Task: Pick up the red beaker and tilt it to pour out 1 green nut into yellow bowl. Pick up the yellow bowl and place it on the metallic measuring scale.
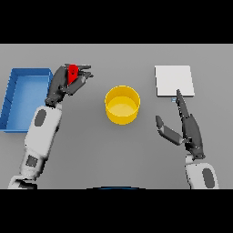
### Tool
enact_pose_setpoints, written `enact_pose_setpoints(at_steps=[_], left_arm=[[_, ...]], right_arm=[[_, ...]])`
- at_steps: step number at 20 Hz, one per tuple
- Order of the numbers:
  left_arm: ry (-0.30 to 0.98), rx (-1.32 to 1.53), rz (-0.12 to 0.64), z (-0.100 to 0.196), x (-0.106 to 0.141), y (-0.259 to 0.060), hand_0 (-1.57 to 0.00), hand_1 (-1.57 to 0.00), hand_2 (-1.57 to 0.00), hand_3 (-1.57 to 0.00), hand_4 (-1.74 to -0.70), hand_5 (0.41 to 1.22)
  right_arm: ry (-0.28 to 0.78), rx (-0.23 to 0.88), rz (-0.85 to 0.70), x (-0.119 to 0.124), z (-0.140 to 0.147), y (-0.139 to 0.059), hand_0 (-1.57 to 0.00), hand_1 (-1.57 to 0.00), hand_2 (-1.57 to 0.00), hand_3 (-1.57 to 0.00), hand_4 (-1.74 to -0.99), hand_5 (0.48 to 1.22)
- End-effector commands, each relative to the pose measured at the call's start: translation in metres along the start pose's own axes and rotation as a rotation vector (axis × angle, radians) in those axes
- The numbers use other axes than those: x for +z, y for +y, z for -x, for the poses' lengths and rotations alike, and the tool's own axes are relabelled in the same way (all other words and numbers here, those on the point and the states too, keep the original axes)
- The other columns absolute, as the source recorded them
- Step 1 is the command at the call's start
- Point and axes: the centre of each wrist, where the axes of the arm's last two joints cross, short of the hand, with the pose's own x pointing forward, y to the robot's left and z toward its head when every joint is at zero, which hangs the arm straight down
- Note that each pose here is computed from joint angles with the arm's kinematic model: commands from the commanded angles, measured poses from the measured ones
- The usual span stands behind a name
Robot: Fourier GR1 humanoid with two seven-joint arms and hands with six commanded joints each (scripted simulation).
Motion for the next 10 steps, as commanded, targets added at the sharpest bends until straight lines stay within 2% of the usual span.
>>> enact_pose_setpoints(at_steps=[1, 5, 10], left_arm=[[-0.007, -0.047, 0.013, -0.002, -0.001, 0.001, -1.56, -1.56, -1.56, -1.56, -1.73, 1.138], [-0.006, -0.288, 0.100, -0.018, -0.012, 0.008, -1.57, -1.57, -1.57, -1.56, -1.74, 1.120], [-0.018, -0.608, 0.244, -0.044, -0.026, -0.009, -1.57, -1.57, -1.57, -1.57, -1.74, 1.134]], right_arm=[[-0.002, 0.003, 0.000, -0.001, -0.001, 0.003, 0.00, 0.00, 0.00, 0.00, -1.213, 0.662], [0.015, 0.010, 0.014, 0.002, -0.003, 0.002, 0.00, 0.00, 0.00, 0.00, -1.194, 0.658], [0.030, 0.011, -0.008, 0.000, -0.006, 0.002, 0.00, 0.00, 0.00, 0.00, -1.178, 0.667]])
